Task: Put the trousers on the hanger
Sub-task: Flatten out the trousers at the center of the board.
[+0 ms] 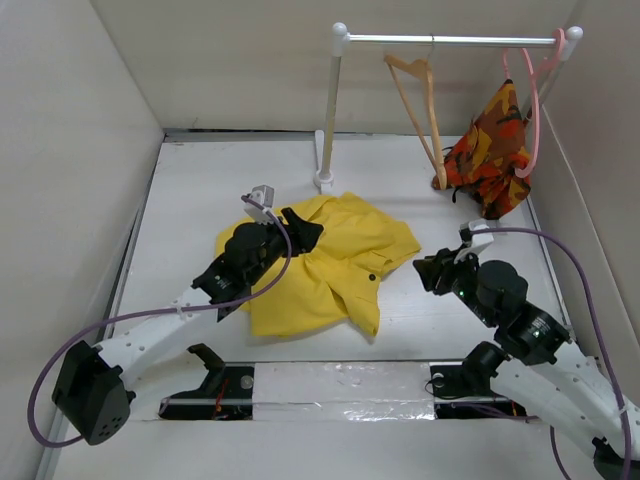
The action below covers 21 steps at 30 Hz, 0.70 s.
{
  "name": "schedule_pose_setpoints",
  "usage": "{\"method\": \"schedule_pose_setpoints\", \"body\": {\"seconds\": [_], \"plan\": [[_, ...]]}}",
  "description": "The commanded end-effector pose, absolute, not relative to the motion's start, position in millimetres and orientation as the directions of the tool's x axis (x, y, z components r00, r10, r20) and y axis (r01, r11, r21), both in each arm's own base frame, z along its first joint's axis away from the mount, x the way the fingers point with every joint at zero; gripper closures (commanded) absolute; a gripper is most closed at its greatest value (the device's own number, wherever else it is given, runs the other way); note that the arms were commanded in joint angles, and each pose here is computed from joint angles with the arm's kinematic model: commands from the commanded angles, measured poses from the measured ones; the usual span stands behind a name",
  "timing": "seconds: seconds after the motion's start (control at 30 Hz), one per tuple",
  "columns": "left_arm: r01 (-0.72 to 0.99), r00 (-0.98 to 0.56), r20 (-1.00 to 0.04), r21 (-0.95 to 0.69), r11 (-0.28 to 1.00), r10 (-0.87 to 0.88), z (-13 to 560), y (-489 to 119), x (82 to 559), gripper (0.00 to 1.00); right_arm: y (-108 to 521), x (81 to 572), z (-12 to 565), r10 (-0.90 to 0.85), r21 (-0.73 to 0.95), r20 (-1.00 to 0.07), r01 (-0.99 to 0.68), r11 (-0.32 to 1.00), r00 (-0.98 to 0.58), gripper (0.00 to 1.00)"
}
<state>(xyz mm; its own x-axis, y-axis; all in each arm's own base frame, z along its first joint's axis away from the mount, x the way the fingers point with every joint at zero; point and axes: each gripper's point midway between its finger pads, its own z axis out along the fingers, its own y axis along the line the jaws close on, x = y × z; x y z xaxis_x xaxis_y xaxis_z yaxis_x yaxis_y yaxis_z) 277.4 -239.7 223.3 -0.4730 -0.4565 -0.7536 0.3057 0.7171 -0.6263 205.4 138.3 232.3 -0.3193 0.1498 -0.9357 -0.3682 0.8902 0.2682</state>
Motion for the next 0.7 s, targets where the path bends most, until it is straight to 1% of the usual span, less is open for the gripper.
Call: {"method": "schedule_pose_setpoints", "body": {"seconds": [0.0, 0.07, 0.1, 0.13, 0.17, 0.23, 0.27, 0.33, 0.37, 0.4, 0.43, 0.47, 0.5, 0.53, 0.57, 0.6, 0.63, 0.67], "plan": [[0.317, -0.459, -0.747, -0.643, 0.697, -0.48, 228.7, -236.0, 272.7, 0.5, 142.6, 210.3, 238.9, 0.165, 0.279, -0.937, -0.374, 0.885, -0.307, 0.64], [0.342, -0.456, -0.749, -0.646, 0.682, -0.481, 234.2, -237.9, 269.7, 0.52, 140.6, 211.9, 237.9, 0.163, 0.274, -0.937, -0.359, 0.892, -0.31, 0.77], [0.366, -0.465, -0.75, -0.647, 0.669, -0.471, 236.7, -241.5, 266.2, 0.53, 138.6, 214.7, 233.8, 0.162, 0.269, -0.936, -0.339, 0.901, -0.313, 0.92], [0.377, -0.463, -0.754, -0.643, 0.666, -0.466, 237.8, -242.7, 265.8, 0.59, 138.2, 215.5, 231.4, 0.158, 0.266, -0.935, -0.334, 0.904, -0.317, 0.97], [0.384, -0.468, -0.756, -0.64, 0.665, -0.458, 237.3, -245.6, 264.2, 0.61, 137.9, 215.9, 228.2, 0.151, 0.261, -0.934, -0.329, 0.908, -0.324, 1.0], [0.382, -0.473, -0.761, -0.632, 0.675, -0.445, 234.1, -252.0, 259.7, 0.7, 137.8, 218.4, 218.7, 0.137, 0.252, -0.927, -0.311, 0.916, -0.348, 1.0], [0.383, -0.48, -0.763, -0.626, 0.679, -0.433, 230.2, -255.7, 258.1, 0.8, 138.4, 219.5, 214.2, 0.141, 0.258, -0.923, -0.3, 0.918, -0.359, 1.0], [0.403, -0.501, -0.771, -0.609, 0.683, -0.393, 223.8, -268.2, 247.3, 0.89, 140.6, 221.4, 200.5, 0.125, 0.25, -0.914, -0.292, 0.923, -0.387, 1.0], [0.403, -0.514, -0.775, -0.597, 0.694, -0.368, 216.0, -274.4, 243.4, 0.98, 143.0, 223.7, 191.5, 0.108, 0.24, -0.906, -0.287, 0.927, -0.409, 1.0], [0.394, -0.501, -0.788, -0.576, 0.717, -0.358, 213.8, -277.0, 243.3, 1.0, 143.4, 226.9, 187.9, 0.106, 0.235, -0.905, -0.276, 0.932, -0.412, 1.0], [0.418, -0.527, -0.793, -0.555, 0.719, -0.305, 205.2, -290.3, 227.0, 1.0, 143.1, 228.8, 180.3, 0.095, 0.224, -0.899, -0.263, 0.938, -0.427, 1.0], [0.412, -0.545, -0.796, -0.527, 0.744, -0.263, 190.9, -296.9, 223.0, 1.0, 142.0, 233.9, 168.5, 0.081, 0.208, -0.886, -0.237, 0.949, -0.457, 1.0], [0.396, -0.535, -0.806, -0.503, 0.768, -0.253, 189.7, -299.9, 222.7, 1.0, 141.8, 239.8, 165.3, 0.087, 0.208, -0.885, -0.221, 0.953, -0.458, 1.0], [0.38, -0.556, -0.803, -0.477, 0.793, -0.216, 176.8, -300.5, 216.7, 1.0, 142.9, 243.8, 159.9, 0.081, 0.203, -0.88, -0.215, 0.955, -0.469, 1.0], [0.376, -0.571, -0.8, -0.453, 0.808, -0.183, 165.0, -305.4, 208.6, 1.0, 145.5, 250.2, 157.9, 0.091, 0.21, -0.88, -0.211, 0.955, -0.467, 0.98], [0.346, -0.576, -0.795, -0.448, 0.824, -0.19, 160.4, -301.8, 210.7, 1.0, 145.7, 257.1, 143.6, 0.08, 0.204, -0.859, -0.195, 0.959, -0.506, 0.88], [0.285, -0.586, -0.781, -0.449, 0.847, -0.216, 153.6, -293.9, 212.9, 1.0, 147.0, 261.2, 137.0, 0.079, 0.206, -0.849, -0.191, 0.96, -0.523, 0.81], [0.254, -0.589, -0.776, -0.445, 0.858, -0.228, 149.9, -288.6, 213.9, 0.9, 148.9, 265.5, 132.0, 0.079, 0.211, -0.84, -0.191, 0.959, -0.537, 0.74]]}}
